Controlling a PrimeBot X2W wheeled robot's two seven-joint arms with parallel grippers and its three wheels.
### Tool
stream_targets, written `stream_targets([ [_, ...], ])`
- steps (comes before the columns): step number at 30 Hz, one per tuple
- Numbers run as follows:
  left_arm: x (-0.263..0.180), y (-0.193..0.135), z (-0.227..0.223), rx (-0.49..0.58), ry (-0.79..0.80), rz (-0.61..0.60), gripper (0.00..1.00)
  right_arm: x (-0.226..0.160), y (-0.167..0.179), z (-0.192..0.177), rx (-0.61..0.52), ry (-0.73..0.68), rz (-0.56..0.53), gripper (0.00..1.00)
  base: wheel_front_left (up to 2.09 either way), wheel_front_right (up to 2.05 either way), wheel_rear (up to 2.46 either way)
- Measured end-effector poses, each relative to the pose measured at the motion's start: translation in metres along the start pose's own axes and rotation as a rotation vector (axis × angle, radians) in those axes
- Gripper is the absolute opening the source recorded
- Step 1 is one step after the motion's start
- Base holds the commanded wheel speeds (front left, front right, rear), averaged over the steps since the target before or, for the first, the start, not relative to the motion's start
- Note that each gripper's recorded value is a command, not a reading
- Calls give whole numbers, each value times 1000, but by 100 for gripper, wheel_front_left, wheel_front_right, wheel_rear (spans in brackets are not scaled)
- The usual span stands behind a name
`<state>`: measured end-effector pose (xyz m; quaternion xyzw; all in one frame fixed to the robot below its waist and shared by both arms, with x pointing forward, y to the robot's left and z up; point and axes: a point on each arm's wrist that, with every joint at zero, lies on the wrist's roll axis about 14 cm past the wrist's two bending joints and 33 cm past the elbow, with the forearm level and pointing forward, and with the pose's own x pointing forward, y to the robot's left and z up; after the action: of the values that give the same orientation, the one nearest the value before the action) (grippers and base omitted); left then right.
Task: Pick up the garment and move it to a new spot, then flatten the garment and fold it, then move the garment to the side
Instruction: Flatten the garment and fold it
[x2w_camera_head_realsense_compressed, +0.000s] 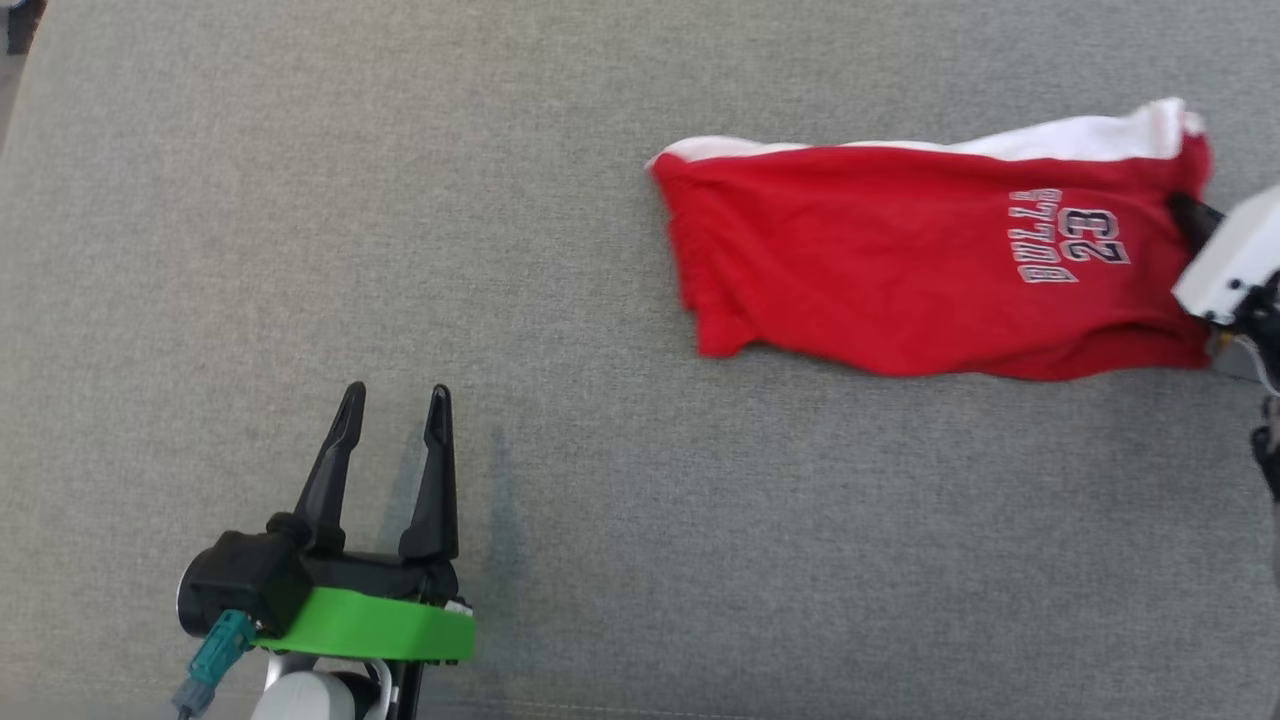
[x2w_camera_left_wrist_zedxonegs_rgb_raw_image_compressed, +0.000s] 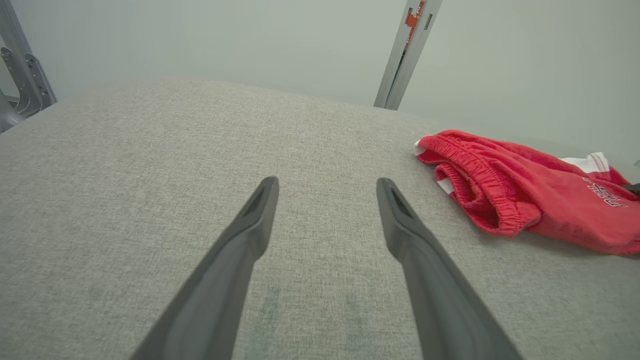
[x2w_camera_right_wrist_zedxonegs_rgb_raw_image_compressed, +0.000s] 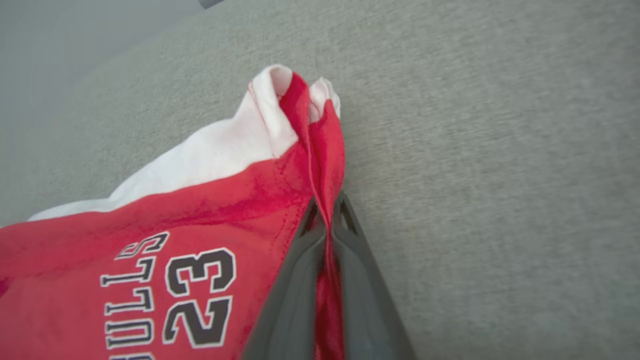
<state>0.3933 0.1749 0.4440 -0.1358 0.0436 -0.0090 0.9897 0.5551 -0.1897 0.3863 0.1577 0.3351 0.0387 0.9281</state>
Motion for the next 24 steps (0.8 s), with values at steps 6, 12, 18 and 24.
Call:
stream_targets([
  [6, -7, -14, 0, -11, 1, -41, 100, -48, -63, 39, 104, -136, -146, 0, 0, 0, 0],
  [12, -14, -27, 3, -52, -6, -73, 100, -63, -18, 56, 143, -165, -42, 0, 0, 0, 0],
  [18, -16, -33, 0, -72, 1, -81, 100, -57, 70, 58, 83, -134, 141, 0, 0, 0, 0],
  [24, -17, -36, -2, -76, 11, -89, 100, -34, 139, 26, -4, -40, 298, 0, 0, 0, 0],
])
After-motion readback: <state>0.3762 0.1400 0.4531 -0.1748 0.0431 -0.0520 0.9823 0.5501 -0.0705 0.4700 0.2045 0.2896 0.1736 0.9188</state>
